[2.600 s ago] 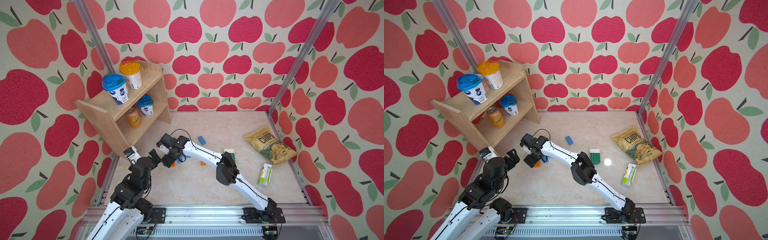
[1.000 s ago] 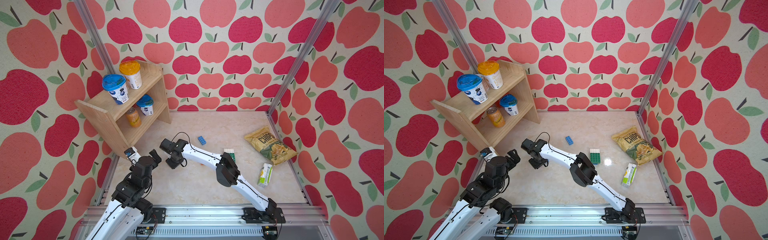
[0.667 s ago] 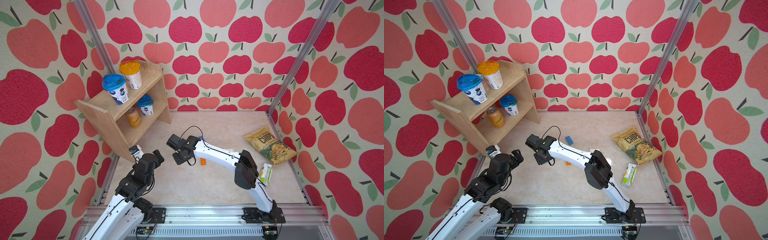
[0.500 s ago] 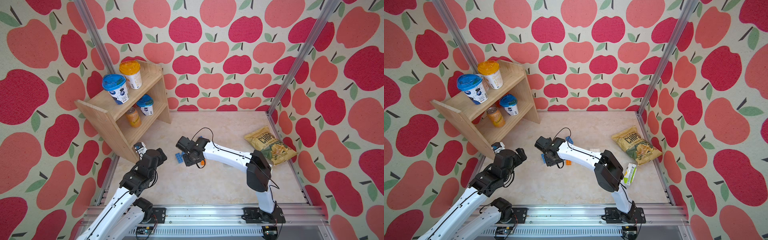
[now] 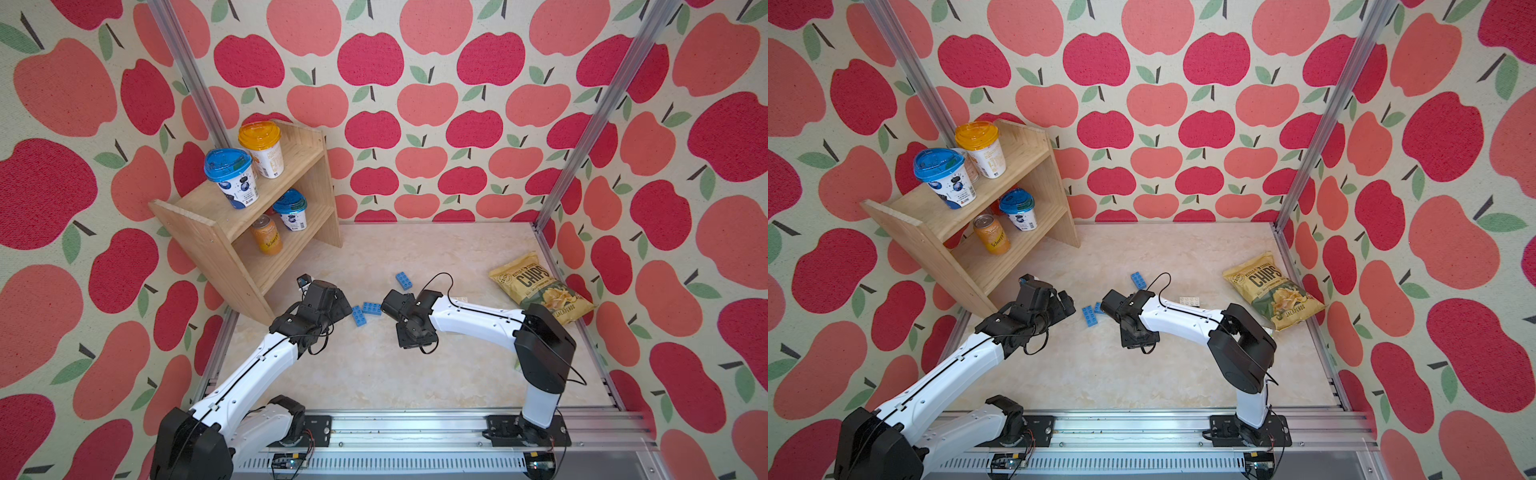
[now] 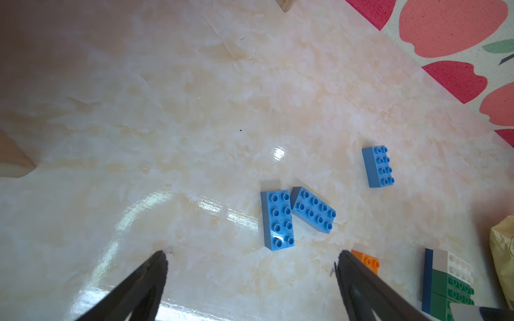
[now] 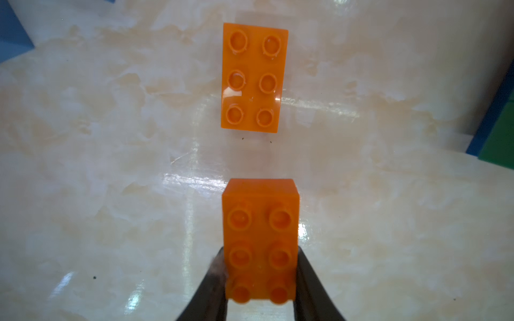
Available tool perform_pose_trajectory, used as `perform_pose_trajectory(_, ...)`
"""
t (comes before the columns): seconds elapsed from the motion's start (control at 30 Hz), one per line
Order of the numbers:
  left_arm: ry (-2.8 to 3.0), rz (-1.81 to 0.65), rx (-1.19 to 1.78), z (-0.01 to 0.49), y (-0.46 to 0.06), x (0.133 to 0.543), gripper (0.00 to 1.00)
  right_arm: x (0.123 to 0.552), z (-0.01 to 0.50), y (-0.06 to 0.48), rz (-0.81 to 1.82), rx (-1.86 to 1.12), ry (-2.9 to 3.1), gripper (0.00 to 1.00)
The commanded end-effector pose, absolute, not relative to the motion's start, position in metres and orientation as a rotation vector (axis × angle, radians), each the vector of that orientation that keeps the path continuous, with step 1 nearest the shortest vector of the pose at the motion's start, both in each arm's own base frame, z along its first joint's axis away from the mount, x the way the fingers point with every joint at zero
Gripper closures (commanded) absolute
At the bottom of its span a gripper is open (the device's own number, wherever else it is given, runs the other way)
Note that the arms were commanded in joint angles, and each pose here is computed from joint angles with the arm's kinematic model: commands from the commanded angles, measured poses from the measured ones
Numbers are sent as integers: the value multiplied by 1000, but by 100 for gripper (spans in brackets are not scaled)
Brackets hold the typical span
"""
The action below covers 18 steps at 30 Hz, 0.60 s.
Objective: Assemble a rectangle with lego
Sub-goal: Place the lego brick at the center of the board.
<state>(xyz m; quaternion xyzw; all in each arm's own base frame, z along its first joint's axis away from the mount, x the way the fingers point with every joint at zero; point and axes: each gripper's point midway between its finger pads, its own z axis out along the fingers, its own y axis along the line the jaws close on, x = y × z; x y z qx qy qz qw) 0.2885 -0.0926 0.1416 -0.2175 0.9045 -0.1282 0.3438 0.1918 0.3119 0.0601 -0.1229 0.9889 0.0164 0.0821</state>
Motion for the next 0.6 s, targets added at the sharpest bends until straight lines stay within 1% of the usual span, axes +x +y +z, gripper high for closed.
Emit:
perform_pose_trajectory(0.0,2291,-401,-543,161,-100,299,3,192,49,317,72,-296,2984,100)
perform_pose_trajectory(0.07,2285,-394,-544,163,-99,299,3,192,42,318,64,-286,2998,100)
perform_pose_trajectory(0.2,2283,-390,-551,162,-98,299,3,195,32,320,37,-269,3020,95)
perform_pose_trajectory(0.47,2289,-374,-552,159,-96,299,3,198,19,315,19,-223,3044,89)
perform_pose_trajectory(0.57,2293,-371,-555,157,-96,299,3,199,14,315,14,-216,3053,85)
